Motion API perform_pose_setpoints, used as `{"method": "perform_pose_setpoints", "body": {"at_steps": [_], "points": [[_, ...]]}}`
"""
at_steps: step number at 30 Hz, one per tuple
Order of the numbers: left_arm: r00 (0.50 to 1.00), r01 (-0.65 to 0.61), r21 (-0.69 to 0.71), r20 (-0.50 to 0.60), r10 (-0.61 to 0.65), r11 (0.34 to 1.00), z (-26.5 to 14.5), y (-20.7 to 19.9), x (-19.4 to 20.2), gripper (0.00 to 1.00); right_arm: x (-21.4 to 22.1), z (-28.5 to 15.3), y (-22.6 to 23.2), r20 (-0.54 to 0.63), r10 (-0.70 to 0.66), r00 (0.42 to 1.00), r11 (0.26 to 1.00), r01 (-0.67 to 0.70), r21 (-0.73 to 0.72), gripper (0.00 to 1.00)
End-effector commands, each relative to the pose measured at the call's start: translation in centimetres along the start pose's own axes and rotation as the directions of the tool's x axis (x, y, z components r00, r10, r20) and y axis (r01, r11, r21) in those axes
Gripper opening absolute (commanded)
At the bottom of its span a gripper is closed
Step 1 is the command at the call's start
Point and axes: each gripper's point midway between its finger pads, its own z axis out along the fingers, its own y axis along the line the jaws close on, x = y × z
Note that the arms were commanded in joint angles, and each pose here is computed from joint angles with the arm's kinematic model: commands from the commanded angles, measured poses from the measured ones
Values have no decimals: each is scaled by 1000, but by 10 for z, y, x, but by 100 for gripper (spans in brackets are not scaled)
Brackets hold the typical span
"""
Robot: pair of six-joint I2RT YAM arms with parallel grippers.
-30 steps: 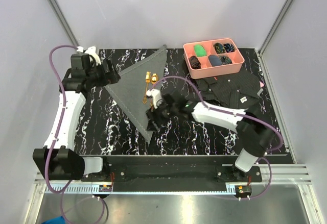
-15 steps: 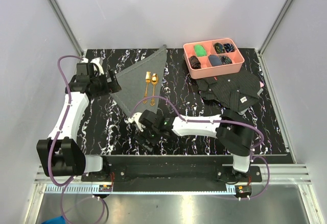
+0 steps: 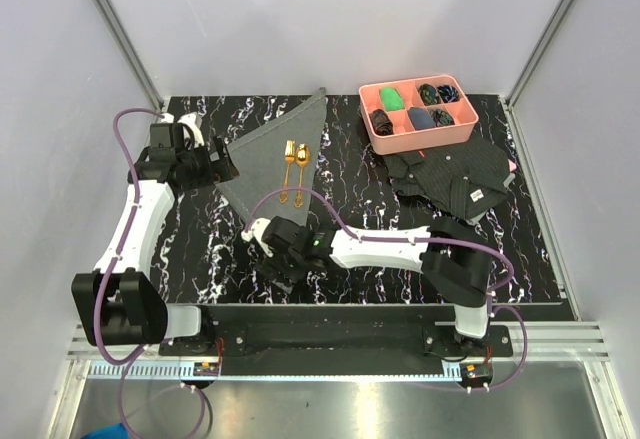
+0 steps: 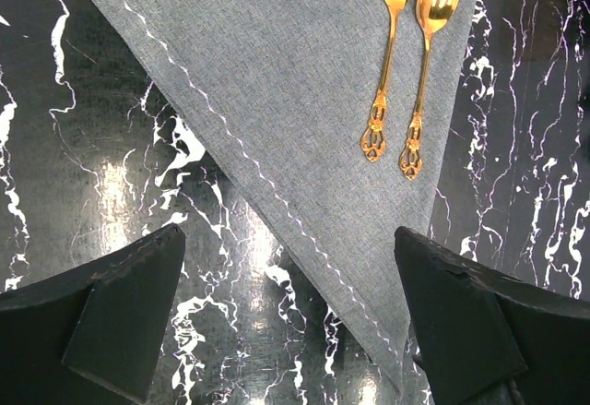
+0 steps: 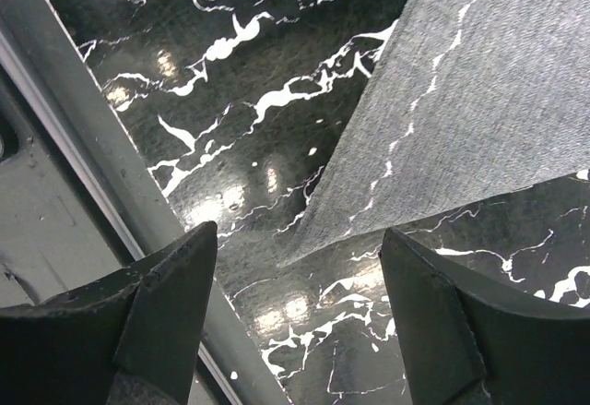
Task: Fold the napkin, place the utensils inside, and roll it up
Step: Fold the napkin
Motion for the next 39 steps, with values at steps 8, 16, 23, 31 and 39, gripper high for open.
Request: {"method": "perform_pose_setpoints", "body": {"at_steps": [8,16,23,31,39], "points": [[1000,-3,45,10,3,999,8,-5,-5,99,11,11,17,-35,-67,997,996,65,-54,73],[1000,2,58,-1,-2,998,10,-7,-3,99,21,26,11,-67,-98,993,995,96,-34,67],[1000,1,63,-1,-1,998,9,-8,-3,99,36,28,-1,-108,-83,991,996,86,28,52],[1000,0,66,-3,0,998,10,-8,-3,99,48,36,-2,-149,-91,985,995,96,31,39],[1000,-5,62,10,4,998,6,-9,-5,99,42,26,21,-135,-100,986,991,86,-102,14]]}}
